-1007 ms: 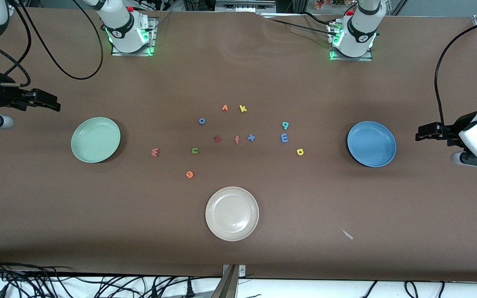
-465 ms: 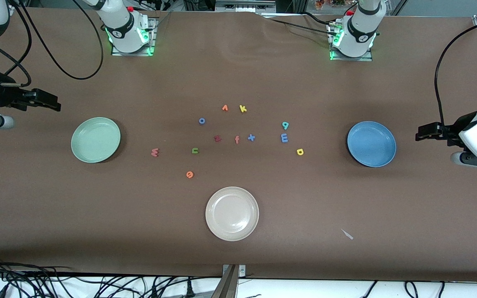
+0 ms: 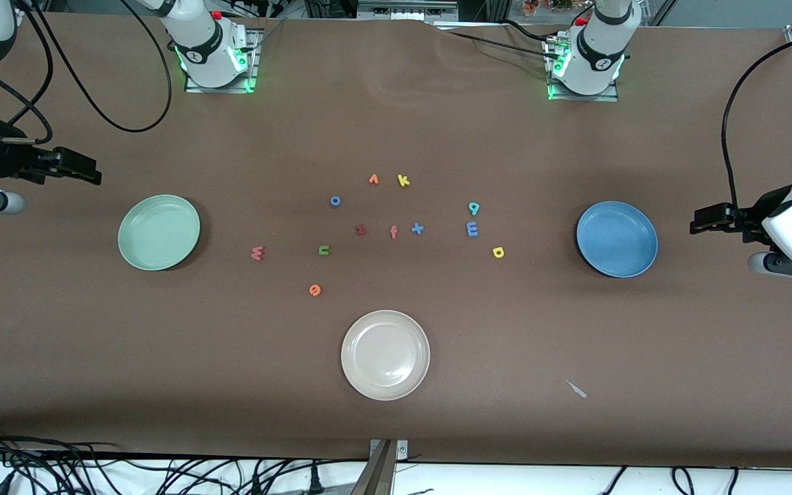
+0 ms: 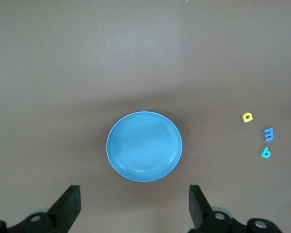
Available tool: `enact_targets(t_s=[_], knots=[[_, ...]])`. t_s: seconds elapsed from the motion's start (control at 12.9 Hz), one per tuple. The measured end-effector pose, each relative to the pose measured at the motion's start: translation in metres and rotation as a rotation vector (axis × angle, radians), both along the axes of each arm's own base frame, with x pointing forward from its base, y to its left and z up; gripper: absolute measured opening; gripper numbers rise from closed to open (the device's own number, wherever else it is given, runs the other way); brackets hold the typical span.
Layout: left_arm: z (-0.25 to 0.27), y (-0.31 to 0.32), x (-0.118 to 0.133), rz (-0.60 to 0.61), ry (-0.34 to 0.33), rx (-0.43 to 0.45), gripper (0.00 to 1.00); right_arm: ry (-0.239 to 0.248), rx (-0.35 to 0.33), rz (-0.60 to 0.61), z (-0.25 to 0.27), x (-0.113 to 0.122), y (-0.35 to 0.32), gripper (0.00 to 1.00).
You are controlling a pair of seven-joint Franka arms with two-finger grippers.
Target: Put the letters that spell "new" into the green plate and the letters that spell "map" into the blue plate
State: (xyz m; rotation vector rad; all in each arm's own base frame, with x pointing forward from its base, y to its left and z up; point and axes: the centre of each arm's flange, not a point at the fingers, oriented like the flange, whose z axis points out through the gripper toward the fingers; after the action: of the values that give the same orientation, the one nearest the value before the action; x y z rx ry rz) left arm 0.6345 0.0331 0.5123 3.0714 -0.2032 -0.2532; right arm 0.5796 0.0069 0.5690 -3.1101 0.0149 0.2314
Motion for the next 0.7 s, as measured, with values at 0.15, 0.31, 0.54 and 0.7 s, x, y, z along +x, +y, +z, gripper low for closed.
enact_targets(t_s=[0.15,0.31,0.54,0.7], knots=[[0.000,0.000,0.000,0.000,0.000,0.000,0.99,0.000,-0.002,-0.007,0.000,0.000,0.002,1.00],[0.000,0.000,0.000,0.000,-0.001,0.000,0.99,0.001,-0.004,-0.020,0.000,0.000,0.004,1.00],[0.002,0.000,-0.001,0.000,-0.003,0.000,0.99,0.002,-0.010,-0.047,0.000,0.000,0.013,1.00],[0.002,0.000,-0.001,0.000,-0.003,0.000,0.99,0.003,-0.014,-0.053,0.000,-0.001,0.026,1.00]])
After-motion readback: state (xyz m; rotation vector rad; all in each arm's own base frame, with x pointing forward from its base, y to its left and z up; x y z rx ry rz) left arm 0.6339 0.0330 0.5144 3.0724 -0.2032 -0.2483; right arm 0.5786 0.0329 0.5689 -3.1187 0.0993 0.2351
